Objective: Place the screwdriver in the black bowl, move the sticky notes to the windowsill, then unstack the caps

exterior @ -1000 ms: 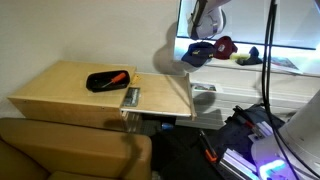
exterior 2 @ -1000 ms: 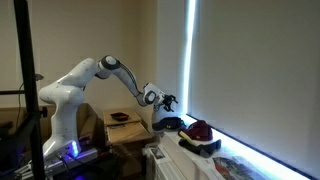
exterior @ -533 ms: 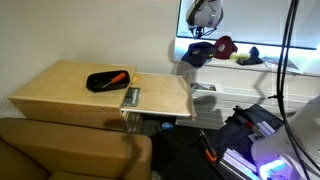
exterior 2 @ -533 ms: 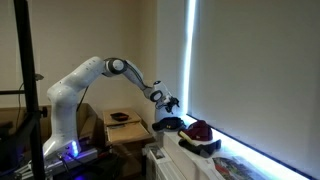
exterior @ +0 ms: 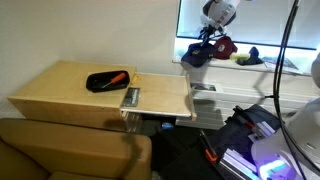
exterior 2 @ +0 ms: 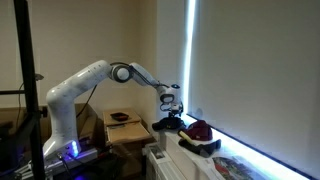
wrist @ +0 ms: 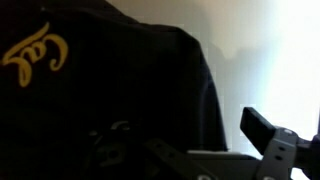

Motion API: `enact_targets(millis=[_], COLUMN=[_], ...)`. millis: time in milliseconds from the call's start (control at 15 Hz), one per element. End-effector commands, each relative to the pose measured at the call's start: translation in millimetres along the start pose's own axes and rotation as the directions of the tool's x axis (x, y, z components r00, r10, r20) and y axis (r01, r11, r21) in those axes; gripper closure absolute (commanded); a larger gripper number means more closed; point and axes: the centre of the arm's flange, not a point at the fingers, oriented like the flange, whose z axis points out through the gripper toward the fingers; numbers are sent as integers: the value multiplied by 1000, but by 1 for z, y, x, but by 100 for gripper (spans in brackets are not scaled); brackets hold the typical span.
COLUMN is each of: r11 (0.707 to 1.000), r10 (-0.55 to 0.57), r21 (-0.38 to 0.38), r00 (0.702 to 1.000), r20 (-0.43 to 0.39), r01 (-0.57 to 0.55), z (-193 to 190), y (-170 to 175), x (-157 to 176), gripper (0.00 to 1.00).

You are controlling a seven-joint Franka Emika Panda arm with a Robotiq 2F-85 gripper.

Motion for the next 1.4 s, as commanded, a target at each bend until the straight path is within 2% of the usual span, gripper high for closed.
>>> enact_targets(millis=[0, 133, 400, 533, 733, 800, 867, 933, 1000, 1067, 1200, 1333], r11=[985, 976, 946, 932, 912, 917, 929, 941, 946, 952, 954, 948], r10=[81, 132, 232, 206, 76, 56, 64, 84, 83, 118, 135, 159], r21=[-144, -143, -121, -165, -310, -318, -296, -254, -258, -222, -214, -220], r00=[991, 971, 888, 847, 855, 868, 883, 883, 915, 920, 936, 941], r20=[-105, -198, -398, -490, -513, -493, -466, -461, -395, -374, -324, -299], r01=[-96, -162, -302, -322, -267, -240, -223, -222, -197, -212, -211, -231], z=[21, 22, 29, 40, 64, 66, 60, 55, 44, 36, 28, 25], y=[-19, -21, -27, -23, -11, -8, -9, -12, -13, -16, -24, -30], x=[-6, -8, -8, -10, -25, -32, -38, -41, -43, -41, -39, -34], gripper=[0, 0, 0, 0, 0, 0, 0, 0, 9, 27, 41, 55])
